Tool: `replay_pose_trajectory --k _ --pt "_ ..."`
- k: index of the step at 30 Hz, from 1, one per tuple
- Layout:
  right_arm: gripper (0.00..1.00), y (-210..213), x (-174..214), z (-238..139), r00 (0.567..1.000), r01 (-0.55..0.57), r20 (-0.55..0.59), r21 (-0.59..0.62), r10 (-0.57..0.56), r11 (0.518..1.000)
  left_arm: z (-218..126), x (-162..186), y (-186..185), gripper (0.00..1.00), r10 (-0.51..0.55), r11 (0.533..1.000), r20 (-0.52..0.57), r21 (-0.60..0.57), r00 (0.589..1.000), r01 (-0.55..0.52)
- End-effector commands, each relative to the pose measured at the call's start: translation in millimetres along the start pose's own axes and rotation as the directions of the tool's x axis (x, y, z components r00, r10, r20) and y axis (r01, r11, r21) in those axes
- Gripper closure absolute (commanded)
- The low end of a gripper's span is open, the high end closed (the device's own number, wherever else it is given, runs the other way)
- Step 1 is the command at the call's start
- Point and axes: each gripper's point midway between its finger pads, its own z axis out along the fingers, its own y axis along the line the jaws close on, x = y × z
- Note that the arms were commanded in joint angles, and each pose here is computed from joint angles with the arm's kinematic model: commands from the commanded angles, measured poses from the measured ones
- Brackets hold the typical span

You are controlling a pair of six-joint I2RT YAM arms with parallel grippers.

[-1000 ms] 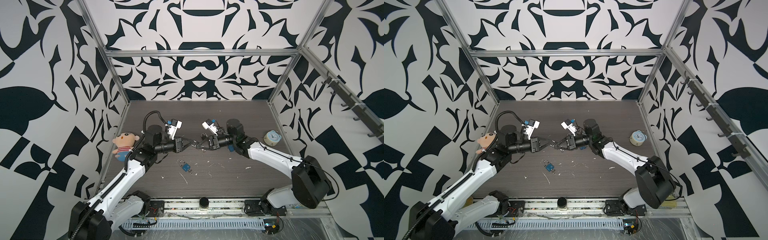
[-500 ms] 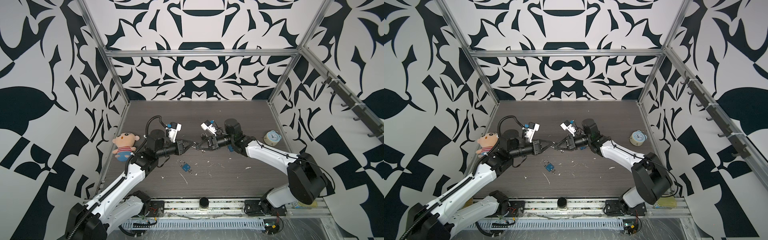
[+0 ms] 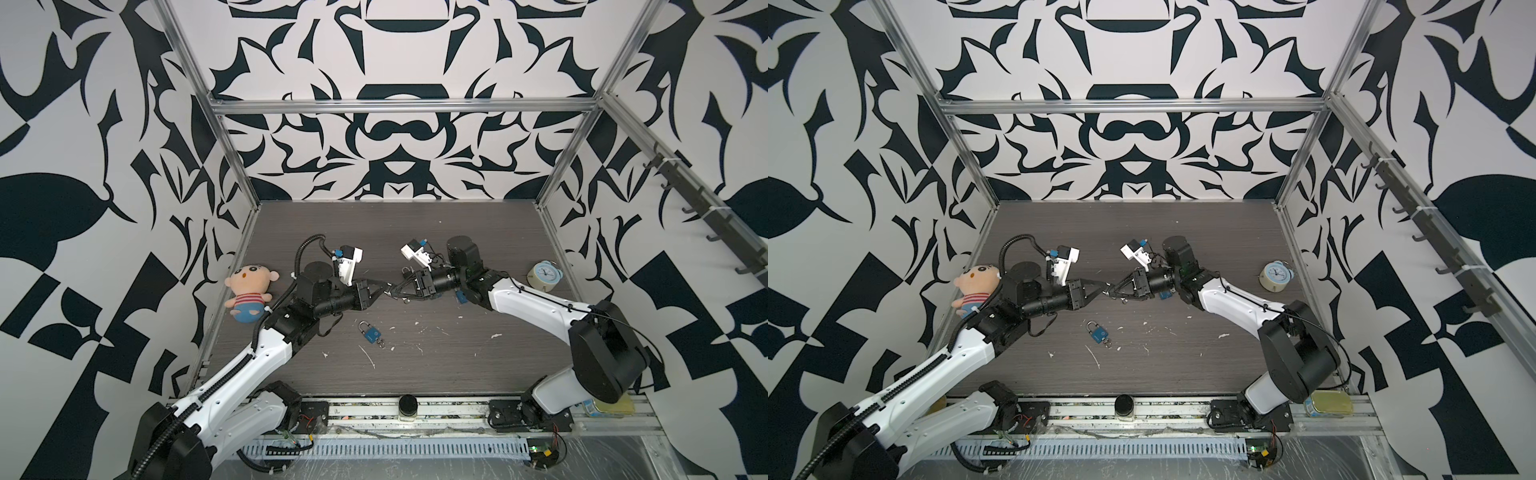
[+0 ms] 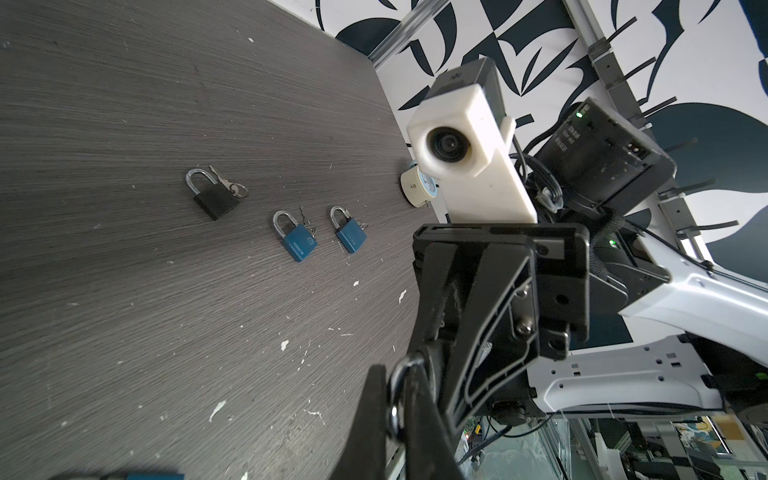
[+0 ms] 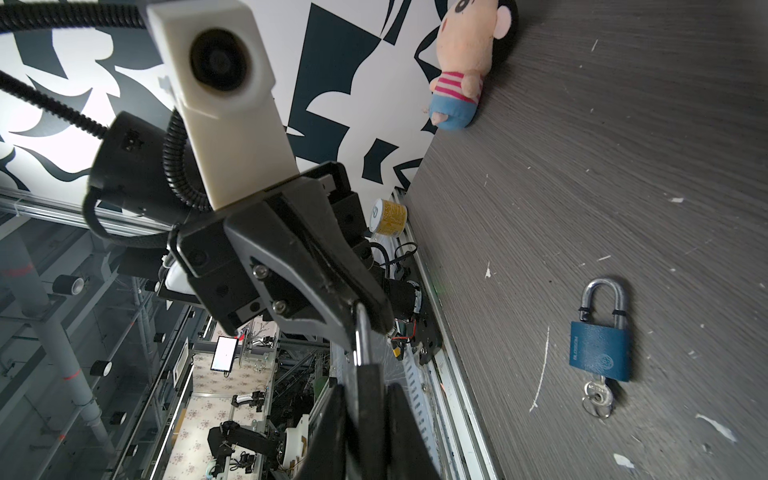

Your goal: Lock with the key

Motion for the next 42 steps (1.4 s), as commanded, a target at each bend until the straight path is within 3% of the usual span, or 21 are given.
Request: replay_pose_trajectory --k 1,18,42 --pt "1.00 40 -40 10 0.962 0.240 0.131 0.023 -0.241 0.970 -1 40 -46 1.00 0.061 0.977 -0.201 0.212 0.978 -0.017" --pt "1.00 24 -9 11 0.977 0.192 0.084 0.038 -0.194 0.981 -13 1 -60 0.98 0.081 0.962 -0.145 0.270 0.986 -0.040" --pt "1.00 31 -8 13 0.976 0.203 0.074 0.020 -0.204 0.979 -13 0 -58 0.87 0.075 0.962 -0.149 0.271 0.986 -0.033"
